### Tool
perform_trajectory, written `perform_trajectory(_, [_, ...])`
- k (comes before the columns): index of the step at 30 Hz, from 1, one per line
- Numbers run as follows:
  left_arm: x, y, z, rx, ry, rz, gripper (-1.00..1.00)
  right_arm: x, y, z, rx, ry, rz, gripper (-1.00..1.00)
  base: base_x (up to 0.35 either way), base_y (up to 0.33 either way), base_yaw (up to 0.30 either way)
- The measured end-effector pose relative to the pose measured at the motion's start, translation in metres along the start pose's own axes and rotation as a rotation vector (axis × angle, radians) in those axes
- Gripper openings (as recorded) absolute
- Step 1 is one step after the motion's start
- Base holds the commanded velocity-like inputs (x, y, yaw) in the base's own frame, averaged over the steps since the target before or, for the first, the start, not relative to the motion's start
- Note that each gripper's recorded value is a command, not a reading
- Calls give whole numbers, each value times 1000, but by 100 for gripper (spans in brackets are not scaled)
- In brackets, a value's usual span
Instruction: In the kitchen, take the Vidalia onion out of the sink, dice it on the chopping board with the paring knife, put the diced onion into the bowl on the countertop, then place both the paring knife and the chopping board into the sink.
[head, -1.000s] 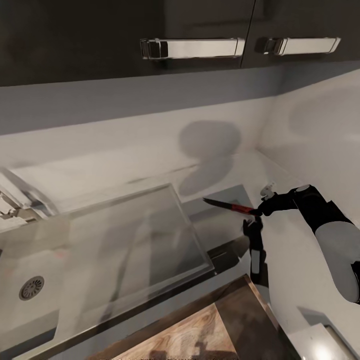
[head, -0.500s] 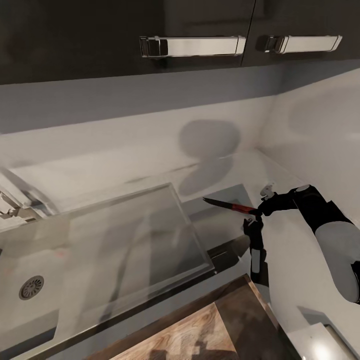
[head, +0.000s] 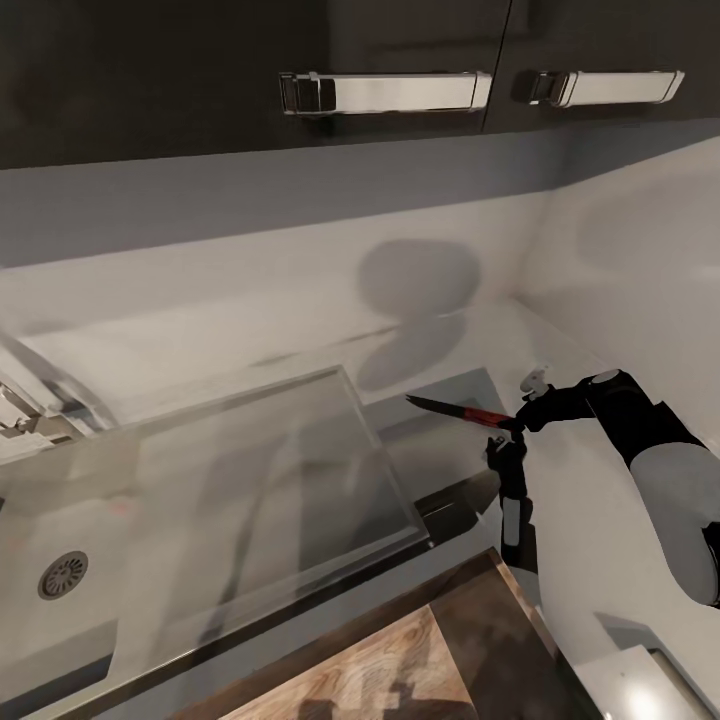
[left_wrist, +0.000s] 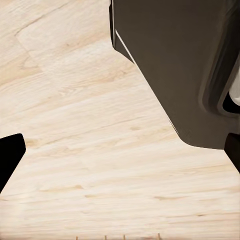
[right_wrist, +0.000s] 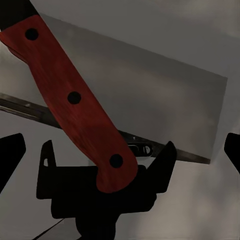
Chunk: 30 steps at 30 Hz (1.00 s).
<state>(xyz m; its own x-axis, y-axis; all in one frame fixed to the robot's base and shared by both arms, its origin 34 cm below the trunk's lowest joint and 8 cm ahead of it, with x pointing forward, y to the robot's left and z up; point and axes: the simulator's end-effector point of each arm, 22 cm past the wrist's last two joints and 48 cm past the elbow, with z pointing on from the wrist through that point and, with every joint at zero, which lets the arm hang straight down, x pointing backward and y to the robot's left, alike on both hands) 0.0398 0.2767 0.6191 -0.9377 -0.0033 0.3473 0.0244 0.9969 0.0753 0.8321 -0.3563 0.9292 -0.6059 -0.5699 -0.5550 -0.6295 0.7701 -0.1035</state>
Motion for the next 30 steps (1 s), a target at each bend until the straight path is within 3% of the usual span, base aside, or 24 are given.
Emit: perform_trajectory(30, [14,0,2,0,36,3,100,16,6,19,-25,24,20,100,0,0,0])
